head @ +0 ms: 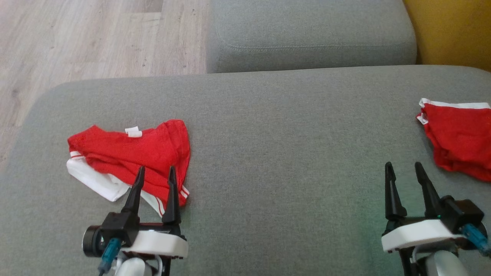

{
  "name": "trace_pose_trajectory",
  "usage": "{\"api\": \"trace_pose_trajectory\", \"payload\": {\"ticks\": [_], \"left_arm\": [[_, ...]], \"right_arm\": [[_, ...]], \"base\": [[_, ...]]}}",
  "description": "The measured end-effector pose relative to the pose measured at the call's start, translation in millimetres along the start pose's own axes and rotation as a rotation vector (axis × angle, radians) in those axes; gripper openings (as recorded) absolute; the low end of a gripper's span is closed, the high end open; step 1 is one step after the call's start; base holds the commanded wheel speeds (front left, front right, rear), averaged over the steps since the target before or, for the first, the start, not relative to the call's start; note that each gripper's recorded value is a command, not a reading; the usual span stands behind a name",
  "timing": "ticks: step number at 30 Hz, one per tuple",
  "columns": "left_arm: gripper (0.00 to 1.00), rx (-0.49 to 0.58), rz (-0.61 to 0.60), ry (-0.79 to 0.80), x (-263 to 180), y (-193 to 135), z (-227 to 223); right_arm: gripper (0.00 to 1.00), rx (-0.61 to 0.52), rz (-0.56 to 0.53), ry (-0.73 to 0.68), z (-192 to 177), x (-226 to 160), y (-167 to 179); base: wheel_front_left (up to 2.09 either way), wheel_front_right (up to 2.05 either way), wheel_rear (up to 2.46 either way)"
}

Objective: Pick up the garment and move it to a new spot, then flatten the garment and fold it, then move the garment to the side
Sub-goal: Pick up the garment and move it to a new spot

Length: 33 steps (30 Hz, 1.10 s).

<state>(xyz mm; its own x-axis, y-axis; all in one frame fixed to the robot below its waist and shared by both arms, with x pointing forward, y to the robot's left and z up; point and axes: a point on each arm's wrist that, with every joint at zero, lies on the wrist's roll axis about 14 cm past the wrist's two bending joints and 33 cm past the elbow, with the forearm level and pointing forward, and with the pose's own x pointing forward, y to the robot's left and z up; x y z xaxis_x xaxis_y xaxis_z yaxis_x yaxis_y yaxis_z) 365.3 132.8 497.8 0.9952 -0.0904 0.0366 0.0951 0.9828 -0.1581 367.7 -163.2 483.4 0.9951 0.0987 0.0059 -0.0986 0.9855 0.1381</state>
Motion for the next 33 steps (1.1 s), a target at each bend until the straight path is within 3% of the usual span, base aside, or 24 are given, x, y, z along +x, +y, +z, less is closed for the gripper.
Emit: {"api": "trace_pose_trajectory", "payload": {"ticks": [11,26,33], "left_arm": [[1.0,0.001,0.047,0.002,-9.5,15.7,-0.5],[1.0,0.024,0.279,-0.038,-59.1,83.8,11.3],[1.0,0.026,0.336,-0.055,-75.1,99.0,15.8]], "right_arm": [[1.0,-0.002,0.083,0.029,-9.1,7.2,27.0],[1.0,0.005,0.379,0.072,-22.2,15.1,124.9],[1.0,0.008,0.467,0.079,-23.9,13.6,153.8]], "base": [[0.0,0.0,0.0],[0.0,0.0,0.0],[0.0,0.0,0.0]]}}
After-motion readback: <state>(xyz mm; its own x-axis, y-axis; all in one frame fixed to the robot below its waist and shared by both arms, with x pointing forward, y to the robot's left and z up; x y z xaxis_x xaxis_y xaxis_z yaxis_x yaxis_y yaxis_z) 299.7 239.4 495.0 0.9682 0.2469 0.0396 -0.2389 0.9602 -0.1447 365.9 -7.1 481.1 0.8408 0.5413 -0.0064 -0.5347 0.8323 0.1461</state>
